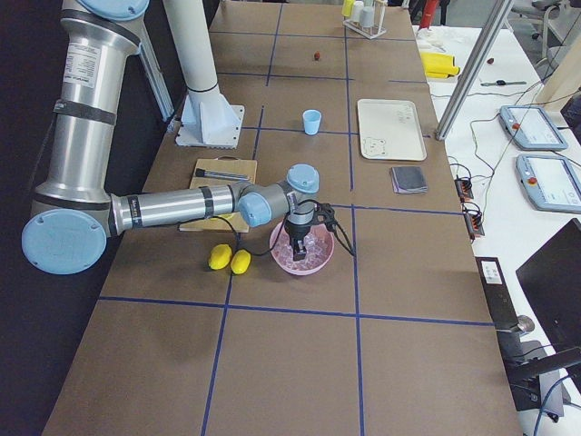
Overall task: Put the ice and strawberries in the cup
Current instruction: 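Lower the right gripper into the pink bowl and grasp an ice cube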
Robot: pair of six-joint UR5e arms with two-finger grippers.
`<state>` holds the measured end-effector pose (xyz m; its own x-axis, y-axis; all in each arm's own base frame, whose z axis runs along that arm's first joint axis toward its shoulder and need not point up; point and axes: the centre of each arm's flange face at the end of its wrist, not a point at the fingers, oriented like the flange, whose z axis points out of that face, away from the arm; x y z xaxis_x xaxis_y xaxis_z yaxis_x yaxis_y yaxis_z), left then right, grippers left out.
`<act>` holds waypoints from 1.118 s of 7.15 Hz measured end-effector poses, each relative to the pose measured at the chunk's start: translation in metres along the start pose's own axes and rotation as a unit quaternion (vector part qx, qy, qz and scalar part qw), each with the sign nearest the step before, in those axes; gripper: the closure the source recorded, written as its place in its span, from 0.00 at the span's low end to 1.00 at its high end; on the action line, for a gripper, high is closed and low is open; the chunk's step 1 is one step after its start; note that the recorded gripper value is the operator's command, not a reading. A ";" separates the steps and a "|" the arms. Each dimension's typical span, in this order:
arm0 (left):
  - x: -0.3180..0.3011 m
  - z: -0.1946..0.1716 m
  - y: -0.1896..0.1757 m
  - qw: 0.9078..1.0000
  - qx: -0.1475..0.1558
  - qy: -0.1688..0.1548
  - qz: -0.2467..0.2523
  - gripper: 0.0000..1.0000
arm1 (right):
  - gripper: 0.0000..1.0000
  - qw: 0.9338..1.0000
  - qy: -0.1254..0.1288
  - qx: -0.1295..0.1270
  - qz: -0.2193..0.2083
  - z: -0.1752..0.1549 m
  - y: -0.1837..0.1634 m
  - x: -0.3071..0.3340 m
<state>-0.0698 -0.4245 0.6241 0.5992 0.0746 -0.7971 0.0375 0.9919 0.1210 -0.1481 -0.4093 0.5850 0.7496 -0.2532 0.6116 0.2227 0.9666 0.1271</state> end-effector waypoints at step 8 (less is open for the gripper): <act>0.001 -0.001 0.000 1.000 0.001 0.000 0.000 0.00 | 1.00 0.999 -0.013 0.032 -0.006 -0.036 -0.002 -0.018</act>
<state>-0.0702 -0.4241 0.6231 0.5993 0.0751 -0.7970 0.0385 0.9917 0.1223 -0.1397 -0.4086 0.5455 0.7307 -0.2643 0.6294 0.1912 0.9643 0.1830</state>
